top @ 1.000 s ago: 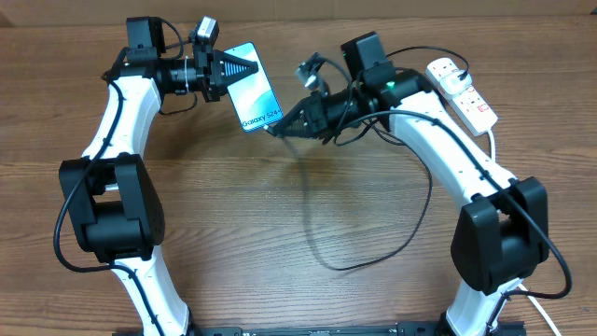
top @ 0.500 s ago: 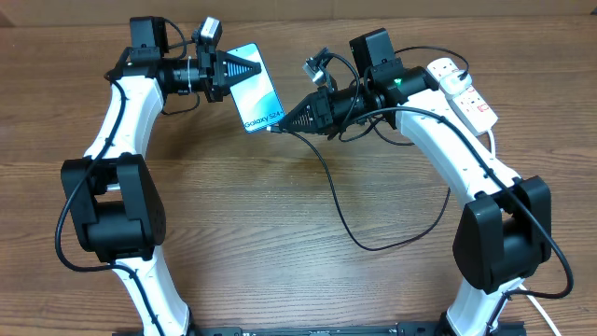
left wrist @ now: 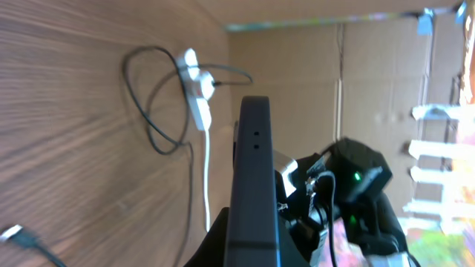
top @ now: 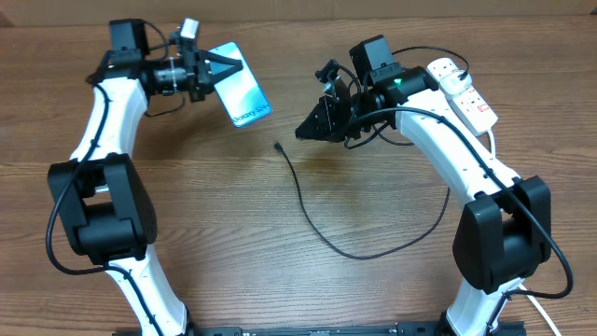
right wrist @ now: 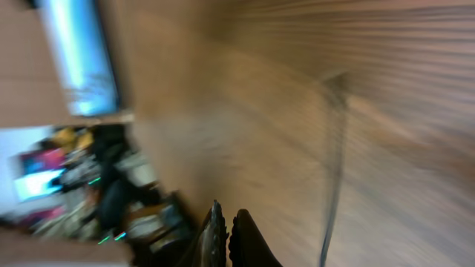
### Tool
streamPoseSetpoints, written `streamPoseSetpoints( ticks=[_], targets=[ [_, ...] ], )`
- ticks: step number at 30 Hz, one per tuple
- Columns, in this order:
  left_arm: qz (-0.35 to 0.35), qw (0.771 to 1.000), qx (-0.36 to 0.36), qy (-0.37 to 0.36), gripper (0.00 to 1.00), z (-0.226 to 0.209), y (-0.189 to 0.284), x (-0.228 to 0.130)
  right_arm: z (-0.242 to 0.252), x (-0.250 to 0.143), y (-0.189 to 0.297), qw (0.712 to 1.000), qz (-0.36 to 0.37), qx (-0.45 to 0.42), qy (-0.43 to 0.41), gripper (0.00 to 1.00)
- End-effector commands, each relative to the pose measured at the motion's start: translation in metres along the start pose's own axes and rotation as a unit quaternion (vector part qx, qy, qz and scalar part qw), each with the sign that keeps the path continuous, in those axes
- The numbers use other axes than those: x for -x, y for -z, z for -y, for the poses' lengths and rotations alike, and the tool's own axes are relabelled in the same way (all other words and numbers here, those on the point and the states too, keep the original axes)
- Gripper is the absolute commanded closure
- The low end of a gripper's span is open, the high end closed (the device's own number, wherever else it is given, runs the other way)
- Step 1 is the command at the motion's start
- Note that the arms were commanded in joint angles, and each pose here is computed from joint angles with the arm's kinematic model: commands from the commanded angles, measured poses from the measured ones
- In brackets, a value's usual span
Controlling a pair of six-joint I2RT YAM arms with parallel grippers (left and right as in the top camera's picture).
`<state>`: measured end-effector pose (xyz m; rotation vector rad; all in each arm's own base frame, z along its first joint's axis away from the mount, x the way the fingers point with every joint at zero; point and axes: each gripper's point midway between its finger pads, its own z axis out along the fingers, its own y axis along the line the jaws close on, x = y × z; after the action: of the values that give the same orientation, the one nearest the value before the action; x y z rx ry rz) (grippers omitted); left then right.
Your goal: Plug charger to phone and switch on socket
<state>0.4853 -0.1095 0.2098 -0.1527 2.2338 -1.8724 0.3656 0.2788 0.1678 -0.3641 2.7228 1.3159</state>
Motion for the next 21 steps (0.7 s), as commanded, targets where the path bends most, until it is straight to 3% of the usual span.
streamPoseSetpoints(
  ticks=[1,6,10,14,21],
  targets=[
    [0.021,1.0,0.013,-0.002,0.96,0.001,0.012,0.01,0.032,0.013,-0.004,0.991,0.037,-0.13,0.01,0.96],
    [0.026,0.999,0.02,-0.001,0.96,-0.002,0.012,0.011,0.041,0.013,-0.017,0.987,0.033,-0.156,0.015,0.96],
    [0.032,0.999,0.028,-0.001,0.96,-0.005,0.014,0.013,0.065,0.011,-0.032,0.984,0.016,-0.177,0.002,0.76],
    [0.052,0.998,0.041,0.002,0.96,-0.011,0.026,0.021,0.089,0.014,-0.053,0.983,0.007,-0.185,0.01,0.62],
    [0.078,0.996,0.044,0.009,0.96,-0.017,0.052,0.03,0.099,0.021,-0.069,0.981,0.013,-0.19,0.025,0.5]
  ],
)
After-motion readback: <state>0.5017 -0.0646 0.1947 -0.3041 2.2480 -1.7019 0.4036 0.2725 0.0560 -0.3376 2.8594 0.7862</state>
